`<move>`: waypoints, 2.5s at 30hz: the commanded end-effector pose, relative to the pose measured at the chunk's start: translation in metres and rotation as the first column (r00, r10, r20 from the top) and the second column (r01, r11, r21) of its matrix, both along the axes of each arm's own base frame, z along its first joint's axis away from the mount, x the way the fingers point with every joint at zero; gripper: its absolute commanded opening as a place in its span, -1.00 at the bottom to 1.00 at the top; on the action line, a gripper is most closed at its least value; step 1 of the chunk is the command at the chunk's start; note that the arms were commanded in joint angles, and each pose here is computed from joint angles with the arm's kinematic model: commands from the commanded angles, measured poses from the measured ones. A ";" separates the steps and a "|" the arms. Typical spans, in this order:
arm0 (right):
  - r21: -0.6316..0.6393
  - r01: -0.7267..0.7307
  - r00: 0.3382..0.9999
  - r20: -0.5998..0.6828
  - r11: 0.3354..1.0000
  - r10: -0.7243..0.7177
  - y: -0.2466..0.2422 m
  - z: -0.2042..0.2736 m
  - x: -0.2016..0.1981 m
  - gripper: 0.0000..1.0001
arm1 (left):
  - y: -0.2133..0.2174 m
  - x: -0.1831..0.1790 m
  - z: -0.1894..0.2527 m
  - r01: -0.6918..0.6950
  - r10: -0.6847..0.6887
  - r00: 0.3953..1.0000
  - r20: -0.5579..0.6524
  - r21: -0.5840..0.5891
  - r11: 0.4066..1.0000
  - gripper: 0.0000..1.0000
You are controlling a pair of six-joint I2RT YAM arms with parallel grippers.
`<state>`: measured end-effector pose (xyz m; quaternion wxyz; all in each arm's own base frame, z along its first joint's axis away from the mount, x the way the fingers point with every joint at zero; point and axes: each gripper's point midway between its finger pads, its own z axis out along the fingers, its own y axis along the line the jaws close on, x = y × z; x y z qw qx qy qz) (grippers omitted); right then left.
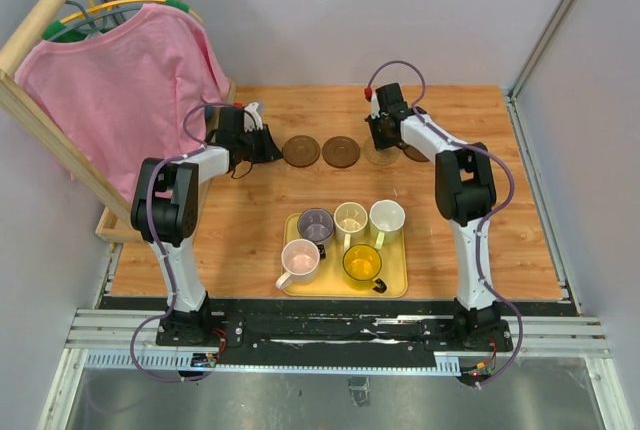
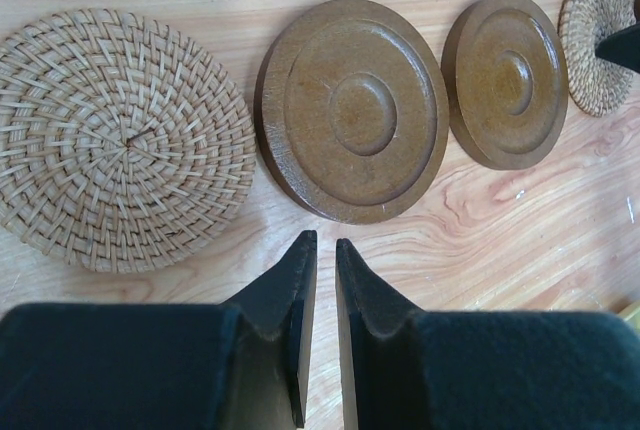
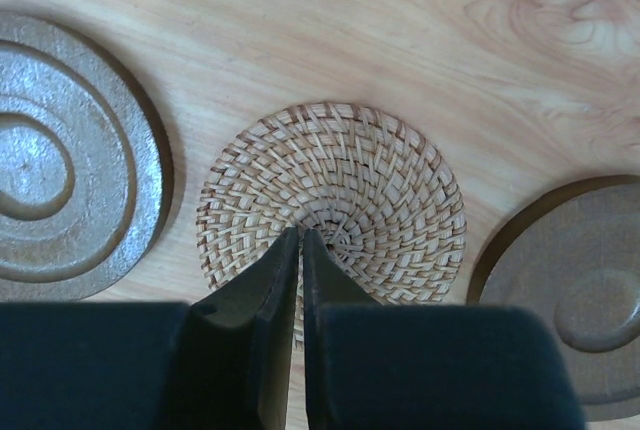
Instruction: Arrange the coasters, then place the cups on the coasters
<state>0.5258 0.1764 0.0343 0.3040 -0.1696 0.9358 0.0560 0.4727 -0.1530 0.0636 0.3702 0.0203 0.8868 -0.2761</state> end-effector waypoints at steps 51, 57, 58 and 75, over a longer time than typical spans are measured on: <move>-0.029 0.280 0.959 -0.032 0.960 -0.281 -0.129 -0.006 0.006 -0.87 | 0.003 0.004 0.004 -0.013 0.012 0.999 0.037 0.029 0.999 -0.64; -0.027 0.312 0.946 -0.089 0.950 -0.313 -0.130 -0.008 -0.013 -0.86 | 0.002 0.003 0.003 -0.010 0.009 0.999 0.032 0.022 1.000 -0.64; -0.030 0.318 0.942 -0.102 0.948 -0.319 -0.131 -0.010 -0.018 -0.86 | 0.002 0.002 0.003 -0.009 0.008 0.999 0.031 0.020 1.000 -0.64; -0.034 0.338 0.931 -0.138 0.941 -0.339 -0.132 -0.012 -0.045 -0.85 | 0.001 -0.003 0.003 -0.003 0.003 1.000 0.023 0.014 1.000 -0.63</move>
